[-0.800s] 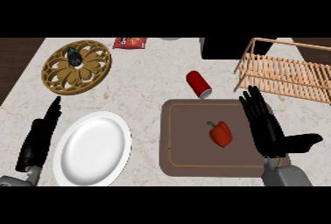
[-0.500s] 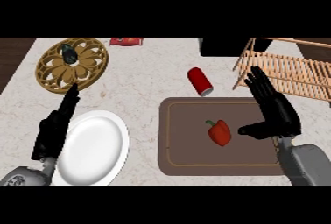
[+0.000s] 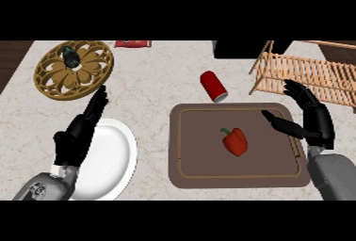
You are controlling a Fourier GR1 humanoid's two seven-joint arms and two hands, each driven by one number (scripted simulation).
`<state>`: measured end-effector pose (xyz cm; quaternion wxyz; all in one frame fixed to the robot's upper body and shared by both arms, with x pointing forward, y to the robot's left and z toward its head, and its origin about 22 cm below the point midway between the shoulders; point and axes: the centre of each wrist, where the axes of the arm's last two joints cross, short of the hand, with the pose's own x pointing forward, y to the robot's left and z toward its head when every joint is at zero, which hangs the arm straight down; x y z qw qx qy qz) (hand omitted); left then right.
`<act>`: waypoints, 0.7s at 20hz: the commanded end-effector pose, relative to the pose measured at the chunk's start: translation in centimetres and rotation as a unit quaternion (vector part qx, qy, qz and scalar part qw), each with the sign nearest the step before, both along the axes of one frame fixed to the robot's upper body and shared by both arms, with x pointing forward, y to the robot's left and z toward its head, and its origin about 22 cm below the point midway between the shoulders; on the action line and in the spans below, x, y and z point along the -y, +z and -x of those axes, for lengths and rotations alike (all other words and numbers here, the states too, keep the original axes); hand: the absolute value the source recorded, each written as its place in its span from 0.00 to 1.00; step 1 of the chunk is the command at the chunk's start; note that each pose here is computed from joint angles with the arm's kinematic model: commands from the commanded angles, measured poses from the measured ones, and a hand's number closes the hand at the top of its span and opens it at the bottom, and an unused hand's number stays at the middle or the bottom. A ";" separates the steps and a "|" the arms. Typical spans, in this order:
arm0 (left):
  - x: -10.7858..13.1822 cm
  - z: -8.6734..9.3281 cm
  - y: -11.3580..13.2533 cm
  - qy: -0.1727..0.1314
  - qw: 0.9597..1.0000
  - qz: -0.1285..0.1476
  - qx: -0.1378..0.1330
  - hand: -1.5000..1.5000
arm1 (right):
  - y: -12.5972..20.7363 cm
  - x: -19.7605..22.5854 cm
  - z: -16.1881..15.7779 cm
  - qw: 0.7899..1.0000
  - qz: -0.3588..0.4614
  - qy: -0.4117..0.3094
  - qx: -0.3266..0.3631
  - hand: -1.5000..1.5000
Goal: Pick the bell pepper from the tray and place it in the tiered shelf
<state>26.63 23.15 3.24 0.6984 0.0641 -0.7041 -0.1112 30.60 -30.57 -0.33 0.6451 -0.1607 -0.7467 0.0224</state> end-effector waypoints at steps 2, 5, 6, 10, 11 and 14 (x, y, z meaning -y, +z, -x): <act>2.3 -0.8 -1.5 -0.017 1.000 0.000 0.003 0.50 | -4.0 0.9 0.3 0.996 -0.033 -0.036 0.075 0.00; 1.9 -2.6 -2.0 -0.014 1.000 0.011 0.002 0.50 | -0.8 2.3 -1.7 0.995 -0.052 0.055 0.058 0.00; 0.9 -0.5 -1.8 -0.022 1.000 0.012 -0.008 0.50 | 0.3 3.9 -1.6 0.995 -0.025 0.088 0.037 0.00; 2.3 -1.8 -0.7 -0.013 1.000 0.010 0.000 0.50 | 1.5 1.0 -0.9 0.984 0.074 0.163 -0.023 0.00; 1.2 -0.4 -2.6 -0.011 1.000 0.011 -0.007 0.50 | 1.9 3.7 0.1 0.980 0.097 0.172 -0.031 0.00; 0.4 -2.9 -1.1 0.002 1.000 0.001 -0.003 0.50 | 6.3 1.0 -0.9 0.974 0.125 0.182 -0.042 0.00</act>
